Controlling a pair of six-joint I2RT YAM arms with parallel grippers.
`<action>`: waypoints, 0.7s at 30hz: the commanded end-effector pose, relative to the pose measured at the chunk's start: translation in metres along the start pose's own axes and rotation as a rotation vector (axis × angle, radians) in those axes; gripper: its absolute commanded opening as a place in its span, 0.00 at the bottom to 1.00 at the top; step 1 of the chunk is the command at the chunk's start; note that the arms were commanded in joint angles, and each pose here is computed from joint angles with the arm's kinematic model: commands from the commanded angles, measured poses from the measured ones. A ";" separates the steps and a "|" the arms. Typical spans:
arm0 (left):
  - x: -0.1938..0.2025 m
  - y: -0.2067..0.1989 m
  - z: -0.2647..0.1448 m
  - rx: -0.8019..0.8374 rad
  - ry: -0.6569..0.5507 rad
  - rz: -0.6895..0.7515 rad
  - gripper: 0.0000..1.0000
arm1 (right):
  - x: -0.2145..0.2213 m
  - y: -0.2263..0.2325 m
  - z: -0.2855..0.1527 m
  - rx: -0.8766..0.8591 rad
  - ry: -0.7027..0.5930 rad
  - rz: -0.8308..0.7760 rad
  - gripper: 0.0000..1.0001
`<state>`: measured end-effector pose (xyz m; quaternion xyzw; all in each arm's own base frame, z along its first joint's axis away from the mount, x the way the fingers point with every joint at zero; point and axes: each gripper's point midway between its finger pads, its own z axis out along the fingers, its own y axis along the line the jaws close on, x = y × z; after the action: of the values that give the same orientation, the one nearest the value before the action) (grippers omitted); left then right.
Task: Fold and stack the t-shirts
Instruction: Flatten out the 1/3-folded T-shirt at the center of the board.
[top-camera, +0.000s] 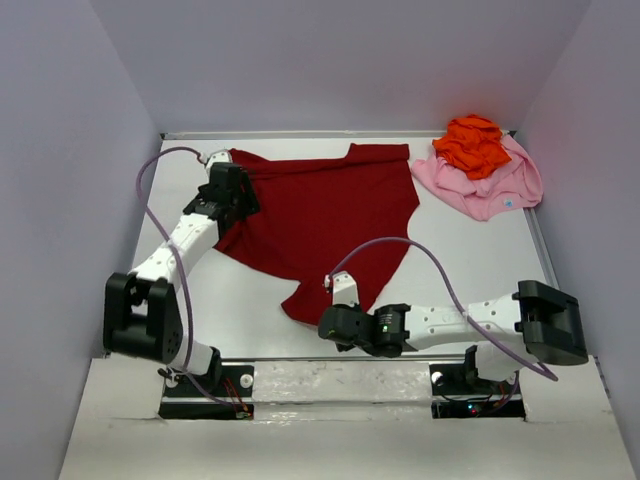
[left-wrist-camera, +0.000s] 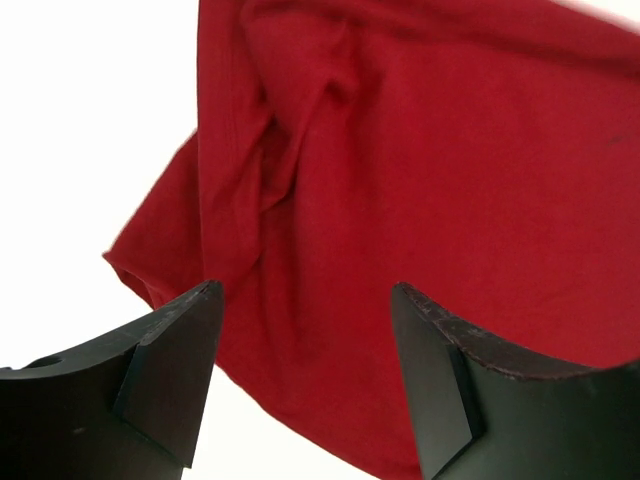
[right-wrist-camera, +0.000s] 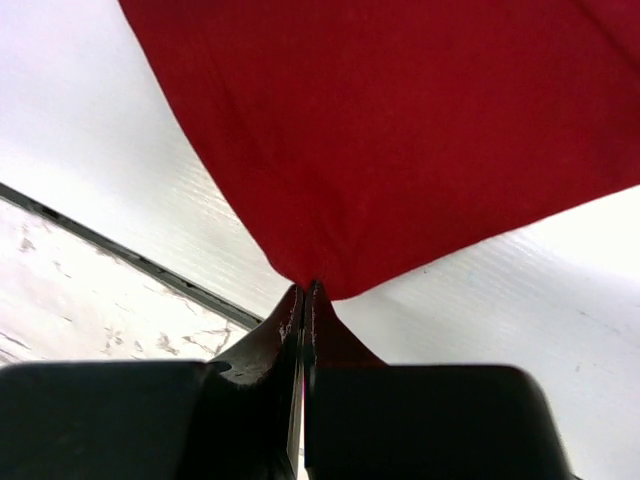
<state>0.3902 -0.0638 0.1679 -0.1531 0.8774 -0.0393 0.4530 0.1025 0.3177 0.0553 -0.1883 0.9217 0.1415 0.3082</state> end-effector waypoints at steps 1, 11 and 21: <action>0.047 0.020 0.038 -0.131 0.159 0.058 0.76 | -0.035 0.003 -0.016 0.013 -0.116 0.030 0.00; 0.085 0.060 0.063 -0.338 0.281 0.153 0.75 | -0.042 -0.013 -0.037 -0.015 -0.177 0.089 0.00; 0.080 0.074 0.056 -0.422 0.264 0.180 0.74 | -0.033 -0.028 -0.042 -0.020 -0.183 0.116 0.00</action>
<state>0.3747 -0.0248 0.0418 -0.1545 0.9370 0.1335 0.2833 0.1121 0.2856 0.0958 -0.1453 0.9036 0.1776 0.3618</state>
